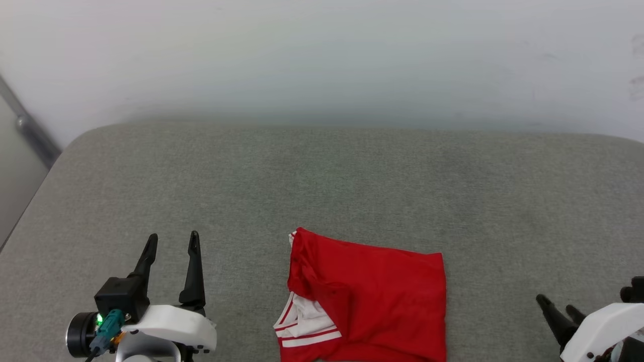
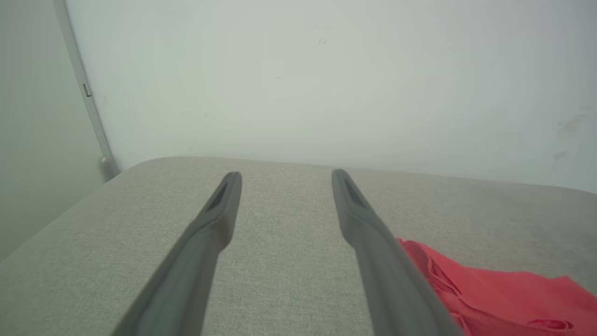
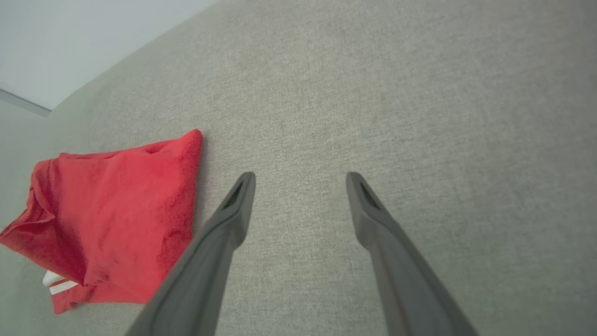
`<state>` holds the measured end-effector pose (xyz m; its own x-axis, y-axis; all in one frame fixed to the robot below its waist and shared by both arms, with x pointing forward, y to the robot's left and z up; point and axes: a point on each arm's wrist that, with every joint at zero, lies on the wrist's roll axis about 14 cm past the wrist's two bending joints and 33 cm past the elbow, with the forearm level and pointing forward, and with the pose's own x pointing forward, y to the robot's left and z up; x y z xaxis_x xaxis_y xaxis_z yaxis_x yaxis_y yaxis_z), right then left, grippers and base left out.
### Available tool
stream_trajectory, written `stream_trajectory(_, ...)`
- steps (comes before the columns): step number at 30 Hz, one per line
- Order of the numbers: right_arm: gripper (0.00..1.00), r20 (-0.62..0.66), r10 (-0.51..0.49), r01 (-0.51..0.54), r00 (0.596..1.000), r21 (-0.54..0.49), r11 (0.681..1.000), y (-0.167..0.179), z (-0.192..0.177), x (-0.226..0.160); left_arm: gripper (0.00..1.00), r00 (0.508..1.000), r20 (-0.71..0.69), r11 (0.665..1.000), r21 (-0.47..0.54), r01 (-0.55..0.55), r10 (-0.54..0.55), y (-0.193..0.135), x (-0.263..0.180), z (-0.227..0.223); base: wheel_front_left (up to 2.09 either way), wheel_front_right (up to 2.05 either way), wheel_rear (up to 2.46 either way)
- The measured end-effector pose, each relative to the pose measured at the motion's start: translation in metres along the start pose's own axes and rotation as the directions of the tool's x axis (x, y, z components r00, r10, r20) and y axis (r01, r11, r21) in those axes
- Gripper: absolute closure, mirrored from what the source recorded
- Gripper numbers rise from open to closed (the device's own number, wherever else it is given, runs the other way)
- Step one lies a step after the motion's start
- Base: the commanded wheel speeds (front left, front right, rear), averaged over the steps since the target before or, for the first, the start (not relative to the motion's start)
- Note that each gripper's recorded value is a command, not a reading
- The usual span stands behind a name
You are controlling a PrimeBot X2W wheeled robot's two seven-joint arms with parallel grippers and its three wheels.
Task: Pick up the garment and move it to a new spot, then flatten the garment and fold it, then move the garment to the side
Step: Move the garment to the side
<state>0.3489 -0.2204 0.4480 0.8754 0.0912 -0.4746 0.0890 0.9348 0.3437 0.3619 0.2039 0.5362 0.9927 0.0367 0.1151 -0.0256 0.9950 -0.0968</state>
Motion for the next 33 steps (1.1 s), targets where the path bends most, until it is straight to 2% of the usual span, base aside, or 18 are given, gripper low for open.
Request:
stream_trajectory(4,0.0,-0.199,0.064,-0.042,0.978,0.113,0.993,0.012,-0.037,0.02,0.0,1.0,0.009,1.0,-0.008,-0.026,0.026,0.006,-0.004,0.002,0.0,0.0,0.0)
stream_trajectory(8,0.0,-0.344,0.201,-0.11,0.917,0.266,0.958,0.048,-0.067,0.037,0.0,0.998,0.009,0.998,-0.006,-0.055,0.055,0.016,-0.007,0.002,0.0,0.0,0.0)
stream_trajectory(10,0.0,-0.372,0.284,-0.148,0.884,0.354,0.923,0.071,-0.074,0.045,0.0,0.998,0.008,0.998,-0.009,-0.068,0.068,0.02,-0.007,0.002,0.0,0.0,0.0)
stream_trajectory(16,0.0,-0.428,0.412,-0.194,0.804,0.467,0.863,0.113,-0.091,0.063,0.0,0.994,-0.012,0.994,-0.005,-0.11,0.11,0.033,-0.008,-0.005,0.0,0.0,0.0)
stream_trajectory(17,0.45,-0.438,0.425,-0.198,0.792,0.474,0.858,0.118,-0.094,0.065,0.0,0.994,-0.015,0.994,-0.003,-0.112,0.112,0.034,-0.008,-0.007,0.0,0.0,0.0)
stream_trajectory(18,0.8,-0.445,0.436,-0.203,0.782,0.48,0.854,0.123,-0.097,0.066,0.0,0.993,-0.018,0.993,-0.003,-0.118,0.118,0.036,-0.009,-0.007,0.0,0.0,0.0)
stream_trajectory(19,1.0,-0.449,0.443,-0.207,0.776,0.482,0.851,0.127,-0.099,0.066,0.0,0.992,-0.019,0.993,-0.001,-0.121,0.121,0.037,-0.01,-0.008,0.0,0.0,0.0)
stream_trajectory(21,1.0,-0.456,0.454,-0.218,0.765,0.479,0.85,0.133,-0.102,0.065,0.0,0.992,-0.014,0.992,0.005,-0.122,0.122,0.038,-0.01,-0.006,0.0,0.0,0.0)
stream_trajectory(24,1.0,-0.434,0.461,-0.255,0.774,0.452,0.855,0.14,-0.096,0.063,0.0,0.994,0.0,0.993,0.014,-0.114,0.114,0.036,-0.009,-0.003,0.0,0.0,0.0)
stream_trajectory(30,1.0,-0.397,0.39,-0.32,0.831,0.231,0.919,0.122,-0.071,0.056,0.0,0.998,0.016,0.998,0.013,-0.066,0.066,0.022,-0.004,0.001,0.0,0.0,0.0)
stream_trajectory(31,1.0,-0.389,0.38,-0.321,0.839,0.21,0.924,0.118,-0.068,0.054,0.0,0.999,0.016,0.999,0.012,-0.052,0.052,0.017,-0.003,0.0,0.0,0.0,0.0)
stream_trajectory(33,1.0,-0.396,0.315,-0.299,0.862,0.102,0.949,0.098,-0.063,0.051,0.0,1.0,0.02,1.0,0.003,-0.023,0.023,0.006,0.001,0.001,0.0,0.0,0.0)
